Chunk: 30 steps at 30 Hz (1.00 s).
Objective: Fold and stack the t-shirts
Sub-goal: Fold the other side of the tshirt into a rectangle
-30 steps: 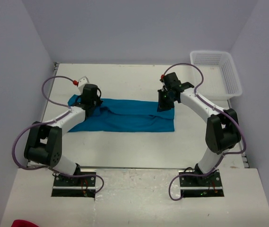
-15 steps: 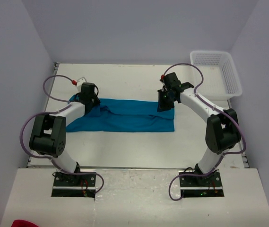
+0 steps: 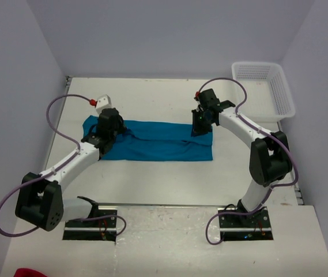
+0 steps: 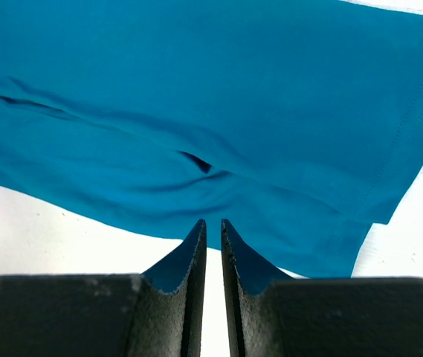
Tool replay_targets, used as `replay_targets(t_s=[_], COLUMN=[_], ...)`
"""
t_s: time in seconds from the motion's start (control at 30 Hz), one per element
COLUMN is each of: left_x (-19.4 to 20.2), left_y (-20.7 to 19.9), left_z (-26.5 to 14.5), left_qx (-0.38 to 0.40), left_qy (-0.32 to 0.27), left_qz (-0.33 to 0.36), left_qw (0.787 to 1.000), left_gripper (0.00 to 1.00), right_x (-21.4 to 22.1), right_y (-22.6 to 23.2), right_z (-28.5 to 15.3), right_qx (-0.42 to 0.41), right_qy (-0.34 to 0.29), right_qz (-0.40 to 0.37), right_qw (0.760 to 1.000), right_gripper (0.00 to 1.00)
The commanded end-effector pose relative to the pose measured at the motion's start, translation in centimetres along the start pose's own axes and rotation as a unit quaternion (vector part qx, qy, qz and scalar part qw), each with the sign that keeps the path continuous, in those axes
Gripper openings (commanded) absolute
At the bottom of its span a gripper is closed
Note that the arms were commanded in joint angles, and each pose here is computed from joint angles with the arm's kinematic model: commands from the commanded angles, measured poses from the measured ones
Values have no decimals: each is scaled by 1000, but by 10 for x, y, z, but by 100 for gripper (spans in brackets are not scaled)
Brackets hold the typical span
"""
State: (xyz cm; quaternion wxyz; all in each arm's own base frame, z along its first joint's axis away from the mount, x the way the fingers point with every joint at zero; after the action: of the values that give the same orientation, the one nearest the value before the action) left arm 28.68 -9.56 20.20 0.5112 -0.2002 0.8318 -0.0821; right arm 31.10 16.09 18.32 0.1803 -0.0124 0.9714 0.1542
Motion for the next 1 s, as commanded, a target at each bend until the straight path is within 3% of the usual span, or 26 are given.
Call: replay_targets(t_s=[0.0, 0.27, 0.57, 0.97], left_x=[13, 37, 58, 67], left_y=[-7, -21, -22, -21], left_z=[0, 20, 43, 60], left_qx=[-25, -140, -243, -302], left_qy=[12, 43, 53, 55], left_qz=[65, 140, 174, 188], left_qw=[998, 979, 953, 933], left_gripper=[27, 38, 35, 33], right_x=[-8, -7, -5, -6], right_y=[7, 7, 5, 5], right_z=[-8, -9, -6, -5], right_qx=[-15, -20, -22, -20], right_qy=[-27, -29, -26, -24], right_qz=[-7, -9, -10, -12], right_qw=[1000, 999, 999, 999], right_gripper=[14, 14, 14, 14])
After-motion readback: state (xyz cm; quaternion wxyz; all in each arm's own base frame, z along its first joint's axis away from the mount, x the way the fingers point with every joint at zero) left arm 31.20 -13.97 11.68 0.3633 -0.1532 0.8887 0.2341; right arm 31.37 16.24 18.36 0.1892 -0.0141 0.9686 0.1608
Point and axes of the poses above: each gripper's point midway between its finger pads, its own z axis out along the fingers, its own y axis along the line the jaws close on, x = y × z, the point moved 10 cm from there along -z, back along the fingers, and after that the axes turned 1 degree about z, right-handed, at the moved point
